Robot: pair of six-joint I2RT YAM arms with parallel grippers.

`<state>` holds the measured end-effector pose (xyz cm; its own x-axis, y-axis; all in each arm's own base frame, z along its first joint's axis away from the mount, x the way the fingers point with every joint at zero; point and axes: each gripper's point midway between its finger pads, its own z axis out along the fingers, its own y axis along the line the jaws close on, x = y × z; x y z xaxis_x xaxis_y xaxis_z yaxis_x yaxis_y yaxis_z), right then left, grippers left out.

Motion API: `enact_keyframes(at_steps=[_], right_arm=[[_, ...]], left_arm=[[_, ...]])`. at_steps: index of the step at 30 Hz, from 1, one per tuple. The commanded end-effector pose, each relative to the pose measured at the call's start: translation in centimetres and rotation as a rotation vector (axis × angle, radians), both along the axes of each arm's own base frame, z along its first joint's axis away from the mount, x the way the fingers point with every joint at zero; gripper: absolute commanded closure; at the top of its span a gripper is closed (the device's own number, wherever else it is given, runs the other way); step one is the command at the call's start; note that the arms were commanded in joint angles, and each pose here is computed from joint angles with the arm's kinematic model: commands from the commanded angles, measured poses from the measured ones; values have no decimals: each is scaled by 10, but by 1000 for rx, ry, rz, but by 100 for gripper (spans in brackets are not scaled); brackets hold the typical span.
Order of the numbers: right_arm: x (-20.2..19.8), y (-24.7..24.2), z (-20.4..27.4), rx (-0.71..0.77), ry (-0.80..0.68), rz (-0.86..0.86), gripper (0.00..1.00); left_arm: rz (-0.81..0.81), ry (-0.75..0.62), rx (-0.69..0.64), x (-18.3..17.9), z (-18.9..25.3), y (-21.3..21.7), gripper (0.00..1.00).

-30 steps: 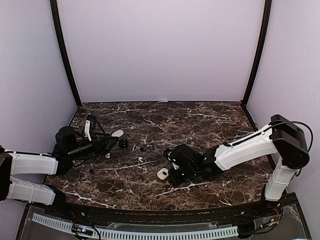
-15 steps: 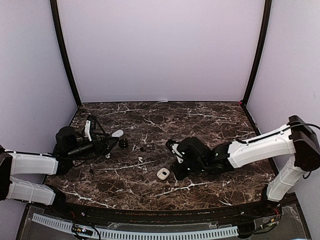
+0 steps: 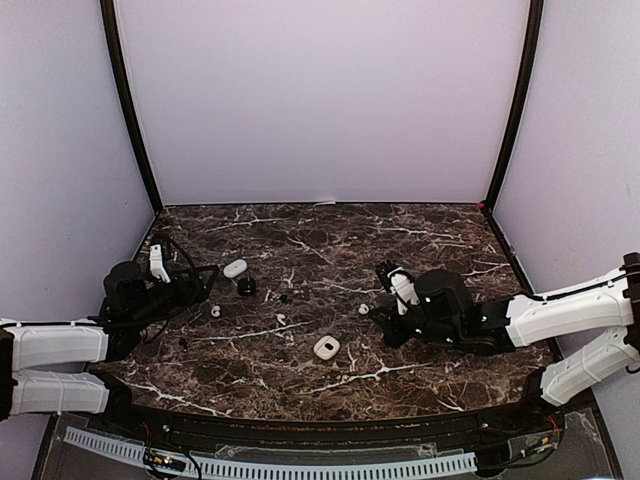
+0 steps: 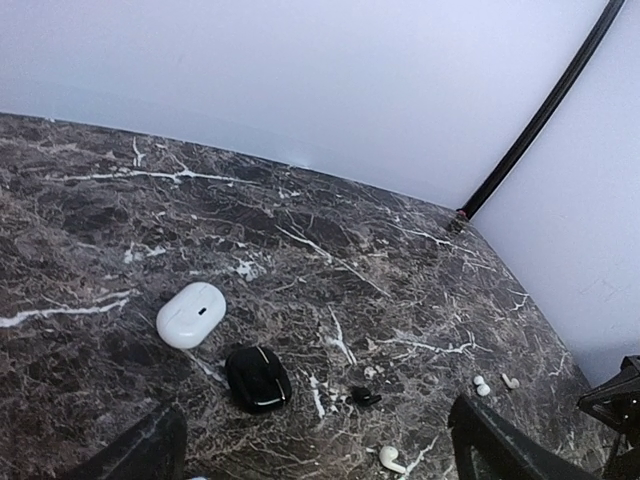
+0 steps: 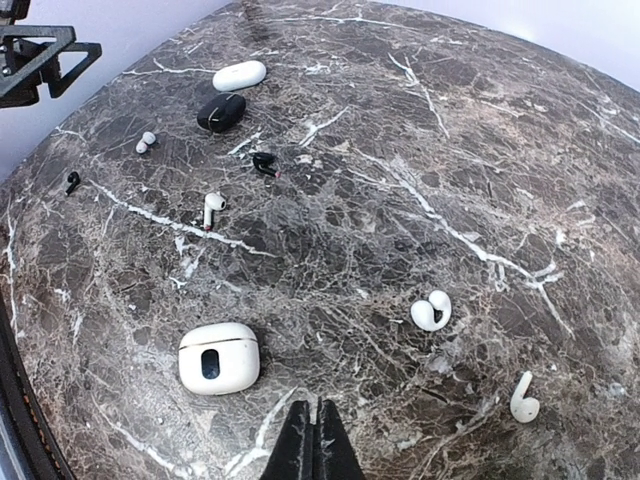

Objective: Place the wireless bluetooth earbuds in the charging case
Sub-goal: Adjust the charging case at the center of the board.

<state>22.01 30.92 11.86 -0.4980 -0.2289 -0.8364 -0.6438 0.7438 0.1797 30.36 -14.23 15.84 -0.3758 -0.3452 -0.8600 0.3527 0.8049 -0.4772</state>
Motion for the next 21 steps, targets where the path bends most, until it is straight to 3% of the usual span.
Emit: enact_keyframes(at_steps=[1,13,21], right_arm=[[0,10,14,4,-67,72,99],[-31,27,-38,-3,120,221,84],[-47,42,-72,-36,206,266,87]], left_arm=[[-87,17,-1,-10,-5,-12,10],[-215,150,-169,-39,-9,-31,13],[-266,225,-225,-56,-19,-42,12]])
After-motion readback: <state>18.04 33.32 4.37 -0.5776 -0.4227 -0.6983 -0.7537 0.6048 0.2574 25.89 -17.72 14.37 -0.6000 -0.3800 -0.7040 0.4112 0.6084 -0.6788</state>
